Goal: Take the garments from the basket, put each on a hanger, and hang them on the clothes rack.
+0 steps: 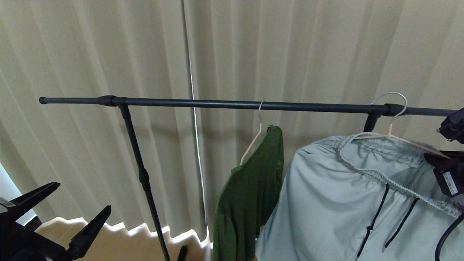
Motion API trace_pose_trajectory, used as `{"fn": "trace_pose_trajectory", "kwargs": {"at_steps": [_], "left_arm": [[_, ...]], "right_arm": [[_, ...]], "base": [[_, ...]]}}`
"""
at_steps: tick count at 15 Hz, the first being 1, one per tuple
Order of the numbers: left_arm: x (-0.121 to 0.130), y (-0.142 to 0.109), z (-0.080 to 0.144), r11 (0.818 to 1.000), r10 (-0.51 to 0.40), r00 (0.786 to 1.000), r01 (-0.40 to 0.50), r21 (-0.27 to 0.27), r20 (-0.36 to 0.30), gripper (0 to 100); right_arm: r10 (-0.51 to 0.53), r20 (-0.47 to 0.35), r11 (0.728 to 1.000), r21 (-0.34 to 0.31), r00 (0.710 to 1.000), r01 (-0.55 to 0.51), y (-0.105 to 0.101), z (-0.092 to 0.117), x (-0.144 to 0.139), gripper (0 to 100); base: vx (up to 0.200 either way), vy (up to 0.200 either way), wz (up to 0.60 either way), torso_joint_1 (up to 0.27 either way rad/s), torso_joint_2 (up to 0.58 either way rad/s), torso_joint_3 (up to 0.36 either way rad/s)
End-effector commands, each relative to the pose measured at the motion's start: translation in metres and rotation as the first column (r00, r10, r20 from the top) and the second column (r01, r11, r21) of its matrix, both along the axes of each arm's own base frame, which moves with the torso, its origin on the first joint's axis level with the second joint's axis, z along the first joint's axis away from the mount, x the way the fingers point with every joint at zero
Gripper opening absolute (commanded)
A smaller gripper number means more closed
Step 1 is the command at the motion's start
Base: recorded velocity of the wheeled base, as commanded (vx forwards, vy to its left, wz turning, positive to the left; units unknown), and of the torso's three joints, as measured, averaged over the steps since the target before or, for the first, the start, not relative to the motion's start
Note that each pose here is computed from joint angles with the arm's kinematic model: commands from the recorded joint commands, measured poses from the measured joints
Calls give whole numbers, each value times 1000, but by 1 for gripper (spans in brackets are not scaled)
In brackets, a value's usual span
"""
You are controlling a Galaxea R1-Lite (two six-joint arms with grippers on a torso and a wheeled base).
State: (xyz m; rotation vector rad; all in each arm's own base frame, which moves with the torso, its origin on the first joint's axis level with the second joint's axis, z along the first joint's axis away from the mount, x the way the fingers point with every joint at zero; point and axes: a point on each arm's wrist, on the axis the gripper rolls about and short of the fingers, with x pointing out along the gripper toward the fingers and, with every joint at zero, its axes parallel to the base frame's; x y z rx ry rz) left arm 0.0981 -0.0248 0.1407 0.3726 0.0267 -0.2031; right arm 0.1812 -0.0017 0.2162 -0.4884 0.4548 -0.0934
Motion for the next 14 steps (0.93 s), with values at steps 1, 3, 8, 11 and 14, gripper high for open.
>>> {"fn": "trace_pose_trajectory", "kwargs": {"at_steps": [1, 3, 8, 11, 14], "left_arm": [[-3, 1, 1, 1000, 0, 1000, 0, -2, 14, 100], [-13, 3, 7, 1000, 0, 997, 2, -26, 78, 100], [-44, 14, -2, 998, 52, 997, -49, -51, 59, 100], [-67, 23, -15, 977, 183, 983, -180, -112, 21, 100], [-73, 25, -21, 953, 236, 972, -235, -192, -22, 100]], "right_arm": [[0, -35, 1000, 0, 999, 0, 0, -4, 16, 0], [-25, -38, 1000, -14, 999, 25, 1, -1, 27, 0], [-117, -100, 992, -66, 988, 110, -1, -14, 55, 0], [-128, -117, 990, -78, 985, 119, 2, -18, 69, 0], [-107, -134, 992, -86, 985, 96, 10, -22, 73, 0]], "base": [[0, 0, 0, 0, 0, 0], [0, 0, 0, 0, 0, 0], [0, 0, 0, 0, 0, 0], [0, 0, 0, 0, 0, 0], [0, 0, 0, 0, 0, 0]]}}
